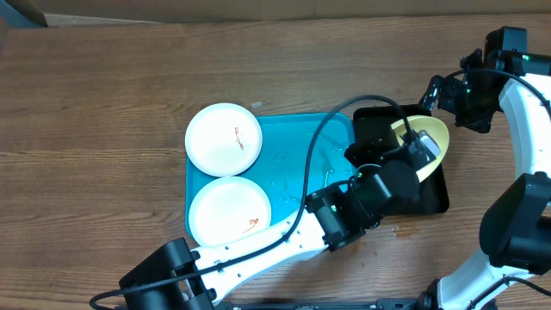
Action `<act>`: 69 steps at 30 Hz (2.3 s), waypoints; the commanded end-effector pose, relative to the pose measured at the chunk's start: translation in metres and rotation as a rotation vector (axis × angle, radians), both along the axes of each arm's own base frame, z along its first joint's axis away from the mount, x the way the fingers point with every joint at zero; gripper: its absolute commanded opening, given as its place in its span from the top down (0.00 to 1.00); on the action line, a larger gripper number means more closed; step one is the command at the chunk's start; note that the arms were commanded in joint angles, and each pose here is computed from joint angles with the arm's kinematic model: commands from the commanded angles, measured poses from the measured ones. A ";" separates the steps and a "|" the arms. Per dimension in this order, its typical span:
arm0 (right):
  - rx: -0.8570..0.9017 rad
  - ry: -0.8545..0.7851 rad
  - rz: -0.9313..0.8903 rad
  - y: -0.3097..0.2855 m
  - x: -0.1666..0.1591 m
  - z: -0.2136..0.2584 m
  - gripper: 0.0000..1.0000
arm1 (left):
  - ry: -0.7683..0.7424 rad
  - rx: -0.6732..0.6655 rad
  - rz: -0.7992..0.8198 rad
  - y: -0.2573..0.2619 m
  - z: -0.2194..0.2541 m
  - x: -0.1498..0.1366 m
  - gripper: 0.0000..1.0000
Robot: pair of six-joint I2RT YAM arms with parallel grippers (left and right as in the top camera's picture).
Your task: Clean dirty plates on tray and stack at the side
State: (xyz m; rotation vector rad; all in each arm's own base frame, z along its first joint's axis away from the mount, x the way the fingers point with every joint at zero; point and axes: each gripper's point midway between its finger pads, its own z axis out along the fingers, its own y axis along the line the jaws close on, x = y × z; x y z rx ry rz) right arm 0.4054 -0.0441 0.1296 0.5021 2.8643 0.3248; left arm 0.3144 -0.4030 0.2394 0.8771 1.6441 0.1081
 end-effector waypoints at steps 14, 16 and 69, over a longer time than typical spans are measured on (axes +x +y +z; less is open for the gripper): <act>-0.006 -0.046 0.001 0.000 0.003 0.016 0.00 | -0.219 0.204 0.015 -0.008 0.033 -0.017 0.96; -0.006 -0.046 0.001 0.000 0.003 0.016 0.00 | -0.242 0.205 0.027 -0.008 0.039 -0.019 0.96; -0.006 -0.046 0.001 0.000 0.003 0.016 0.00 | 0.691 -0.558 0.211 0.060 -0.056 0.044 0.96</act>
